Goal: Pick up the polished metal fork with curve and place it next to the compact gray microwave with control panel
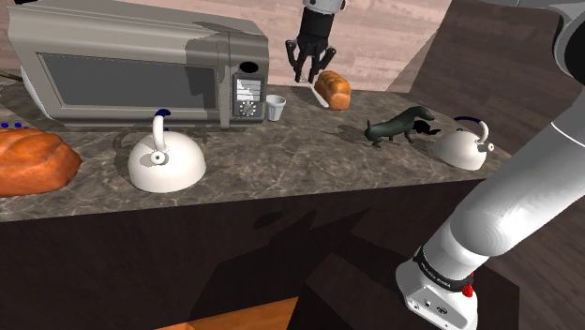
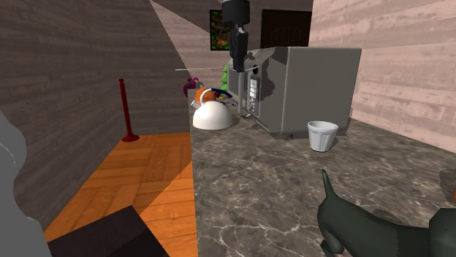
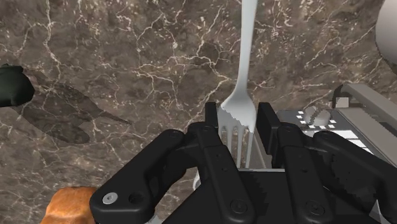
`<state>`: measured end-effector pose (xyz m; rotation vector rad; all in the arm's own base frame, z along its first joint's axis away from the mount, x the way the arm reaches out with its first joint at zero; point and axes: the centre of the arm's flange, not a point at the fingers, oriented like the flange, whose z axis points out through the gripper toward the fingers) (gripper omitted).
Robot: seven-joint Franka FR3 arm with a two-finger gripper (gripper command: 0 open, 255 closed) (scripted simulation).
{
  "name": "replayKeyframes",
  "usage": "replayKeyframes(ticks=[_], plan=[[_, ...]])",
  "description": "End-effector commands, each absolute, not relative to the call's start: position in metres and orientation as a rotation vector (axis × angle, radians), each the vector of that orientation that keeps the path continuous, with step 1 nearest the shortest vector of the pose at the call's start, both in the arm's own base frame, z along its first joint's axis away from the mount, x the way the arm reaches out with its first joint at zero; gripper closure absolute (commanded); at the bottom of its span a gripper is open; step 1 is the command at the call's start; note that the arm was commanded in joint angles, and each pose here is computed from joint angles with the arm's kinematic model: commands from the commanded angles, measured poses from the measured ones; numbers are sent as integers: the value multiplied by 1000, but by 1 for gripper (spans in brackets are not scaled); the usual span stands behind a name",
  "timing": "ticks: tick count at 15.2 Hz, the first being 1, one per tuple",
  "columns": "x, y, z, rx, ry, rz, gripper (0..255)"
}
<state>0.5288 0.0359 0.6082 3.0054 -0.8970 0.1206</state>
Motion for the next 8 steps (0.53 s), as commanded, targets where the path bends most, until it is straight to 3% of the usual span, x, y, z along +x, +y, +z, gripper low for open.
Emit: replayKeyframes(ticks=[1, 8], plan=[[528, 36, 618, 3005, -897, 120, 255], [528, 36, 655, 3005, -897, 120, 255]])
